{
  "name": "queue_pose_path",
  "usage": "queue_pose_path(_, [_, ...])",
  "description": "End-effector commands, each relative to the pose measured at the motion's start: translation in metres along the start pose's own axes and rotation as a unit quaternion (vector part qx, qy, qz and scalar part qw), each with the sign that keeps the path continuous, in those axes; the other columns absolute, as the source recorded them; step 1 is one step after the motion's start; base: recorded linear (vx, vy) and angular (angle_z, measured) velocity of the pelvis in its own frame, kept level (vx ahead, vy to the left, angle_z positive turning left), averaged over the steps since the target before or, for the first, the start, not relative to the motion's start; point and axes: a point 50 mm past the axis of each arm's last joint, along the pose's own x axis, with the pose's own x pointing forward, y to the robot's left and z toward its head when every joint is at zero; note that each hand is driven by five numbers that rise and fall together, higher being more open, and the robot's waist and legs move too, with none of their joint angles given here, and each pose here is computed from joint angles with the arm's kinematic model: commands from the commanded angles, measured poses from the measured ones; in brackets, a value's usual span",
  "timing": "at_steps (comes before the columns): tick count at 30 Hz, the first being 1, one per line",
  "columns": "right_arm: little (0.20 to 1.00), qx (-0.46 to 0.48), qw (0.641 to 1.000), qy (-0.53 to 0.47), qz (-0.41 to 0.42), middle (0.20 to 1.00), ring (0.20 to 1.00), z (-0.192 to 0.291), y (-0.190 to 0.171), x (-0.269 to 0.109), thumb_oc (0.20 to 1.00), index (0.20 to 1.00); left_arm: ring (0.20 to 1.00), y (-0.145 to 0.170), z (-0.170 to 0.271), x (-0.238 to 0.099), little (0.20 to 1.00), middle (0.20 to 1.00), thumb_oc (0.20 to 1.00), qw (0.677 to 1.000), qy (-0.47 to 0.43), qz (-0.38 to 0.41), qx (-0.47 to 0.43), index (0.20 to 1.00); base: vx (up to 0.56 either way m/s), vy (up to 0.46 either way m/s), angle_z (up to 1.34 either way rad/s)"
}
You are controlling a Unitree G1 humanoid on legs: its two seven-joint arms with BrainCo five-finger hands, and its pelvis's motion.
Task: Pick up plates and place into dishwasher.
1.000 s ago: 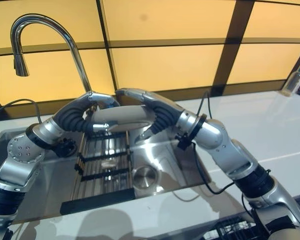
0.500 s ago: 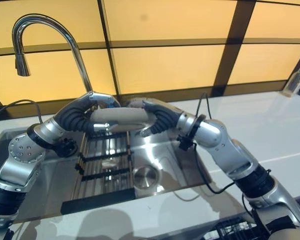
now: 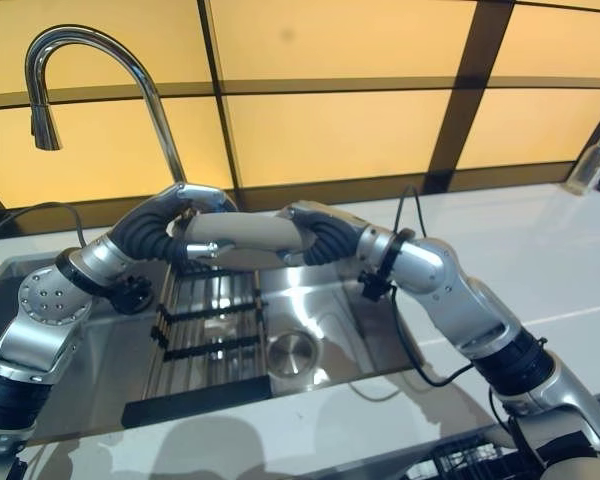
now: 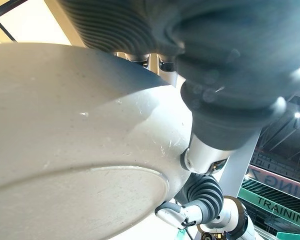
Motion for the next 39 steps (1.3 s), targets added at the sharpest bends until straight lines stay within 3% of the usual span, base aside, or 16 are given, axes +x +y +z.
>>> queue_pose_path(1, [0.200, -0.028, 0.999, -0.010, -0.018, 0.200, 0.200, 0.009, -0.006, 0.003, 0.200, 0.200, 0.200, 0.016, 0.015, 0.008, 0.200, 0.200, 0.200, 0.997, -0.059, 0.054, 0.003, 0.200, 0.00, 0.000, 0.00])
queue_pose_path(8, [0.200, -0.026, 0.998, -0.010, -0.060, 0.200, 0.200, 0.005, -0.009, -0.003, 0.200, 0.200, 0.200, 0.018, 0.010, 0.001, 0.200, 0.200, 0.200, 0.992, -0.051, 0.112, -0.016, 0.200, 0.00, 0.000, 0.00])
queue_pose_path(9, [0.200, -0.026, 0.997, -0.010, -0.069, 0.200, 0.200, 0.004, -0.010, -0.004, 0.200, 0.200, 0.454, 0.019, 0.009, 0.001, 0.454, 0.454, 0.454, 0.991, -0.047, 0.125, -0.019, 0.454, -0.03, 0.011, 0.00])
queue_pose_path(10, [0.200, -0.025, 0.996, -0.009, -0.087, 0.200, 0.200, 0.004, -0.013, -0.005, 0.200, 0.200, 1.000, 0.019, 0.006, 0.000, 1.000, 1.000, 1.000, 0.990, -0.042, 0.132, -0.026, 1.000, -0.04, 0.005, 0.00])
queue_pose_path(29, [0.200, -0.084, 0.937, 0.074, -0.331, 0.200, 0.200, -0.025, -0.058, -0.071, 0.200, 0.200, 1.000, 0.027, -0.018, -0.040, 1.000, 1.000, 1.000, 0.920, 0.008, 0.372, -0.122, 1.000, -0.02, 0.000, -0.02])
queue_pose_path(39, [0.200, -0.128, 0.836, 0.233, -0.480, 0.200, 0.200, -0.058, -0.059, -0.173, 0.200, 0.200, 1.000, 0.030, -0.028, -0.088, 1.000, 1.000, 1.000, 0.897, 0.068, 0.420, -0.125, 1.000, 0.00, -0.035, -0.12])
